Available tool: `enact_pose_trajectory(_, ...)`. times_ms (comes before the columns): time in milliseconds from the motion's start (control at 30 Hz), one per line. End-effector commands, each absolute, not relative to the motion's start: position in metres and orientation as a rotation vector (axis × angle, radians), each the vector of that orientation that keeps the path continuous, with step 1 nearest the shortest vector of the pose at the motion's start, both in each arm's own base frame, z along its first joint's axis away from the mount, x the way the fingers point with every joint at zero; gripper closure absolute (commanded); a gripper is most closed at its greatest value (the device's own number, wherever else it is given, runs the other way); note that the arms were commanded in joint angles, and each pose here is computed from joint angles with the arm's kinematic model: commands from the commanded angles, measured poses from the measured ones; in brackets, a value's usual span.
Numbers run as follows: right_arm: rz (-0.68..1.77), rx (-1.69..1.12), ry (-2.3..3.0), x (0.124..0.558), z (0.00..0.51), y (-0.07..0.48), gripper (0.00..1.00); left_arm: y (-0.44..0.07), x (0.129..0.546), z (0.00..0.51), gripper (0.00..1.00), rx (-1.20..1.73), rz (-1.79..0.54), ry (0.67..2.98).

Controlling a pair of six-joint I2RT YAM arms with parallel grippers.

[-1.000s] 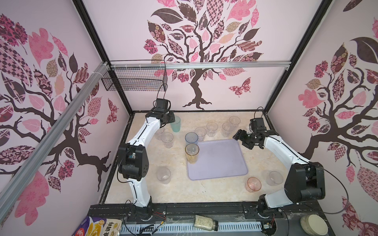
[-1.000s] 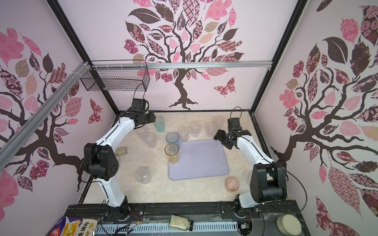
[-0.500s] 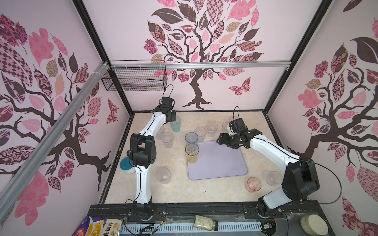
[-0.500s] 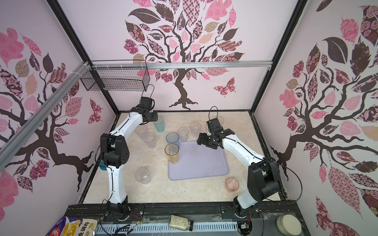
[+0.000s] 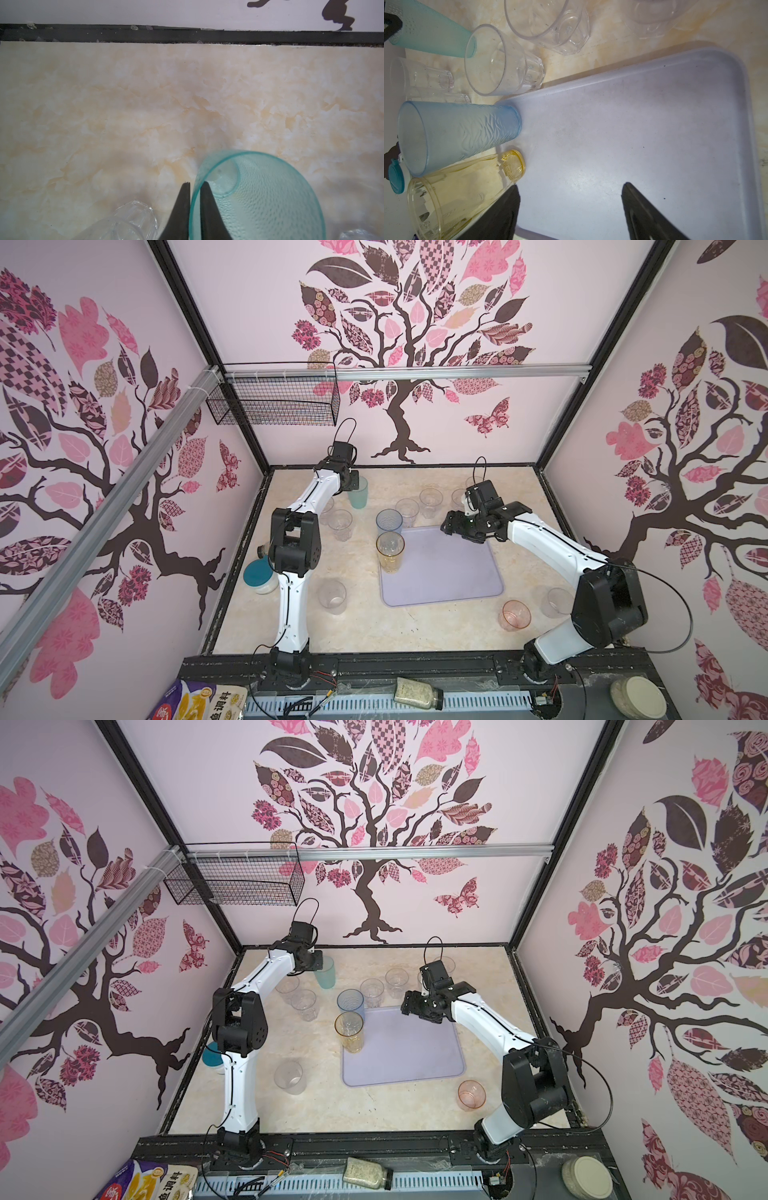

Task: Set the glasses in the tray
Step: 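Lift the teal dotted glass with the left gripper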

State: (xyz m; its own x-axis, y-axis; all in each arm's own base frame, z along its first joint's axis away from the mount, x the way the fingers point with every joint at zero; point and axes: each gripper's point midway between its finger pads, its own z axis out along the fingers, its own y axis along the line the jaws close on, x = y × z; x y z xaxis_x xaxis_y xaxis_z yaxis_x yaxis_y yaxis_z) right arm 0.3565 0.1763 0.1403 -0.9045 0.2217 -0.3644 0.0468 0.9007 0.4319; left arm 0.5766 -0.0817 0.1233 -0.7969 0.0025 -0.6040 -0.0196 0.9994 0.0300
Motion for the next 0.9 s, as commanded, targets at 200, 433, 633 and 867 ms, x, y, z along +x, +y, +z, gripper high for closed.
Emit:
enact_pose_trajectory(200,0.581,0.204,2.623,0.362,0.152,0.175,0.21,-0.084,0.57,0.179,1.0,0.011,-0.003,2.41)
enact_pose_trajectory(433,0.628,0.216,2.604,0.361,0.159,0.179,0.21,-0.095,0.545,0.251,1.0,0.02,-0.067,2.306)
enact_pose_trajectory(633,0.675,0.238,2.602,0.356,0.159,0.181,0.21,-0.113,0.514,0.309,1.0,0.067,-0.121,2.221)
enact_pose_trajectory(867,0.677,0.241,2.581,0.358,0.165,0.177,0.21,-0.162,0.453,0.349,1.0,0.24,-0.223,2.195)
